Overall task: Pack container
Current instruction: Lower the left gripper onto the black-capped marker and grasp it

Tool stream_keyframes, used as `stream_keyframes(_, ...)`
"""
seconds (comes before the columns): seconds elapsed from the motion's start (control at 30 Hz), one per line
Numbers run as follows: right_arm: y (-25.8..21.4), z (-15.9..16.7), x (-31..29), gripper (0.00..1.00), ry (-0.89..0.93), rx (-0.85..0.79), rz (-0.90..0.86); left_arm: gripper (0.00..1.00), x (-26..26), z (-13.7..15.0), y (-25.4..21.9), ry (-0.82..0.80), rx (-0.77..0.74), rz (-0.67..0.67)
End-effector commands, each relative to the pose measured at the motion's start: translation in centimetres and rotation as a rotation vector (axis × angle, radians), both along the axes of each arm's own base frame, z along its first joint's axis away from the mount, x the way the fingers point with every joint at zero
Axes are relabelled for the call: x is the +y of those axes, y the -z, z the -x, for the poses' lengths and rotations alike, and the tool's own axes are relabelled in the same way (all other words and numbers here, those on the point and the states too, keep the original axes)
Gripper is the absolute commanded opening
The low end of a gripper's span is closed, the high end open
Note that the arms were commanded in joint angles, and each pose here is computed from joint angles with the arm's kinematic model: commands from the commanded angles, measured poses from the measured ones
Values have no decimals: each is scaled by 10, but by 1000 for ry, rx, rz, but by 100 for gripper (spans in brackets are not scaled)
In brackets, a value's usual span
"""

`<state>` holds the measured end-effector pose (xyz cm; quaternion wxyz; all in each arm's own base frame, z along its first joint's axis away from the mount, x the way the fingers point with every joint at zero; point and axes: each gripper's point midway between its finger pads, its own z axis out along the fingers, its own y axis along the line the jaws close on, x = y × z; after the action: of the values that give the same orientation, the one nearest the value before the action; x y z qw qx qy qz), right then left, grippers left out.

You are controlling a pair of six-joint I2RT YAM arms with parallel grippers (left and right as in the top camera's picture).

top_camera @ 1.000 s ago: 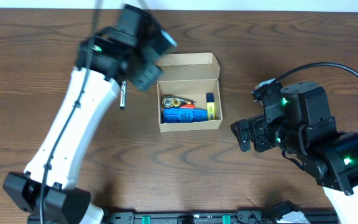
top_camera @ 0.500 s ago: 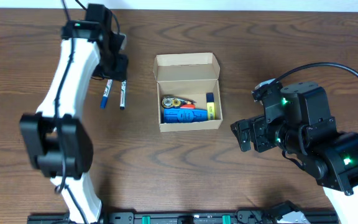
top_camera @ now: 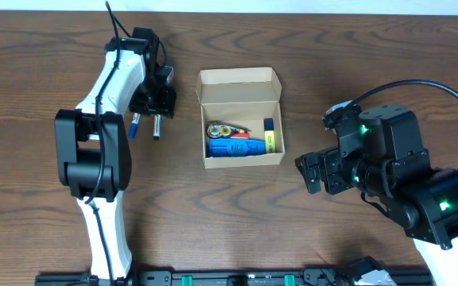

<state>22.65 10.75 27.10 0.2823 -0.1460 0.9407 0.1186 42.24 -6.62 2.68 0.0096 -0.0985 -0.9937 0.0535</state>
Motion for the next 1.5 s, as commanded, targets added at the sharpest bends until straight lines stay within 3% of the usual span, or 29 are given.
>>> stream_keyframes(0.0, -5, -1, -1, 99, 0, -15, 2, 61, -3, 1, 14, -13, 25, 15)
stream_keyframes(0.4, -5, -1, -1, 99, 0, -15, 2, 61, 8, -26, 26, -38, -74, -57)
stream_keyframes(1.03, -5, -1, -1, 99, 0, -15, 2, 53, 10, -25, 46, -48, -95, -92)
stream_keyframes(1.47, -5, -1, -1, 99, 0, -15, 2, 14, 10, -25, 46, -53, -102, -130)
